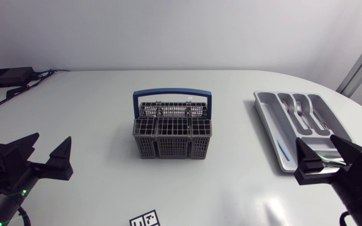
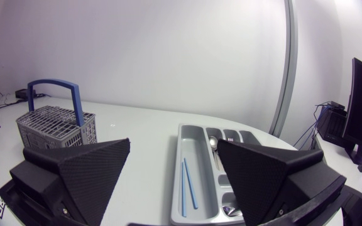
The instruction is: Transfer all utensils from the basket to the drawer tray.
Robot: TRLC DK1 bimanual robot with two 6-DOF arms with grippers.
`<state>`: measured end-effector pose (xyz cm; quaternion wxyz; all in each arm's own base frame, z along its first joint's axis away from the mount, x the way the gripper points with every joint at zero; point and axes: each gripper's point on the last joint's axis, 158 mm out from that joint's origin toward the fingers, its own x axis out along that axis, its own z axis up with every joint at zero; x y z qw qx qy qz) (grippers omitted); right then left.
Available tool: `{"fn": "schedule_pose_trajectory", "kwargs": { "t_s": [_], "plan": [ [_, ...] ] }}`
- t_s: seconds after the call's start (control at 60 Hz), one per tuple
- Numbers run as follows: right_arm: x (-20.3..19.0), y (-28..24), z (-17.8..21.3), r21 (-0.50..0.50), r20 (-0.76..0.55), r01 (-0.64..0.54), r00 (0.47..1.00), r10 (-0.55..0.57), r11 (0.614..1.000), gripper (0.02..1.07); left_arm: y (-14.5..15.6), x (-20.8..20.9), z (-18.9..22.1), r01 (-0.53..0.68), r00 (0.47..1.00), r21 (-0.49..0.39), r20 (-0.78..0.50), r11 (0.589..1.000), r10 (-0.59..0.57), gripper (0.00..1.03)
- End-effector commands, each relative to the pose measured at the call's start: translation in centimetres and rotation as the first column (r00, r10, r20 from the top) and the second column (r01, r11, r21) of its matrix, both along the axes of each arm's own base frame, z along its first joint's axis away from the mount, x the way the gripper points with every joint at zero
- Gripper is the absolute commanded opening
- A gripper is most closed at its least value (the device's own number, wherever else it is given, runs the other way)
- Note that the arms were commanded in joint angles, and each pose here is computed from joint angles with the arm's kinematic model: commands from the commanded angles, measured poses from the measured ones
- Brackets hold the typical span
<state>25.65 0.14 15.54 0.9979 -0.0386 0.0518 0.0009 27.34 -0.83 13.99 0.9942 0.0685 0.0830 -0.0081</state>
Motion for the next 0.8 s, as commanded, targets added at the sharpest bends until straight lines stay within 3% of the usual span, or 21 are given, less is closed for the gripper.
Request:
{"fn": "schedule_pose_trajectory", "kwargs": {
  "t_s": [0.0,0.5,0.783],
  "plan": [
    [-0.1,-0.2,-0.7,0.055,0.021,0.008,1.000,-0.009,0.998,1.02,0.2,-0.4,-1.2,-0.005,1.000,-0.032,-0.012,0.999,0.005,0.96],
    [-0.2,-0.3,-0.6,0.077,0.047,0.012,0.999,-0.016,0.997,1.02,0.6,-1.8,-0.8,-0.004,0.998,-0.138,0.067,0.990,0.014,0.96],
    [-0.2,-0.3,-0.6,0.077,0.047,0.012,0.999,-0.016,0.997,1.02,0.6,-1.8,-0.8,-0.004,0.998,-0.138,0.068,0.990,0.014,0.96]
  ]
}}
